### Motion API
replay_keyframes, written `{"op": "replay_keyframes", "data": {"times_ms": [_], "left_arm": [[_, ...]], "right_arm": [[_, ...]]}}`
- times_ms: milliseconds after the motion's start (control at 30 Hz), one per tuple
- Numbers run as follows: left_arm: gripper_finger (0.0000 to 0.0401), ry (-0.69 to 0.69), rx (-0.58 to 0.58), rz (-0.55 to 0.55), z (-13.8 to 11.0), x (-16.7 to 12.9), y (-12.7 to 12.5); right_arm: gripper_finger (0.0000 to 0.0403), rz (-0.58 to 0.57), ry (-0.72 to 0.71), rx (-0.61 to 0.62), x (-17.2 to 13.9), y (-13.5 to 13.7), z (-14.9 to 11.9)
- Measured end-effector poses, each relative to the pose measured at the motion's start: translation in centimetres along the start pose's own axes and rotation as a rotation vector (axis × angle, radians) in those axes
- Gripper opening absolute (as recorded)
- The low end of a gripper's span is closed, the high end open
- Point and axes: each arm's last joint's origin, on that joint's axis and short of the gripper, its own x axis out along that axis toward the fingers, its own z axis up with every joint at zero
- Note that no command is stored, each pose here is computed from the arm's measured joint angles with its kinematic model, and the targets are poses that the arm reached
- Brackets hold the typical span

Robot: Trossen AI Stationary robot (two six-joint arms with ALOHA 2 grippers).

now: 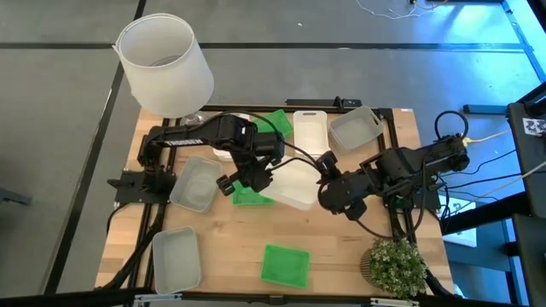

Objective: Stack baskets by color
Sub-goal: Stack the bottom white bin on top of the top right white bin

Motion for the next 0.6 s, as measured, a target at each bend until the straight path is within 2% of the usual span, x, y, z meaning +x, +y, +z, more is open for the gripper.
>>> {"op": "replay_keyframes", "data": {"times_ms": [233, 367, 600], "left_arm": [[0.0000, -0.005, 0.042, -0.005, 0.5, 0.2, -0.4], [0.0000, -0.006, 0.044, -0.005, 0.6, 0.2, -0.5], [0.0000, 0.002, 0.048, 0.022, 0.6, 0.2, -0.3]], "right_arm": [[0.0155, 0.063, -0.018, 0.030, 0.3, -0.7, -0.3], [0.0155, 0.071, -0.016, 0.047, 0.5, -1.1, -0.5], [0.0155, 0.153, -0.038, 0.064, 1.0, -1.3, -0.5]]}}
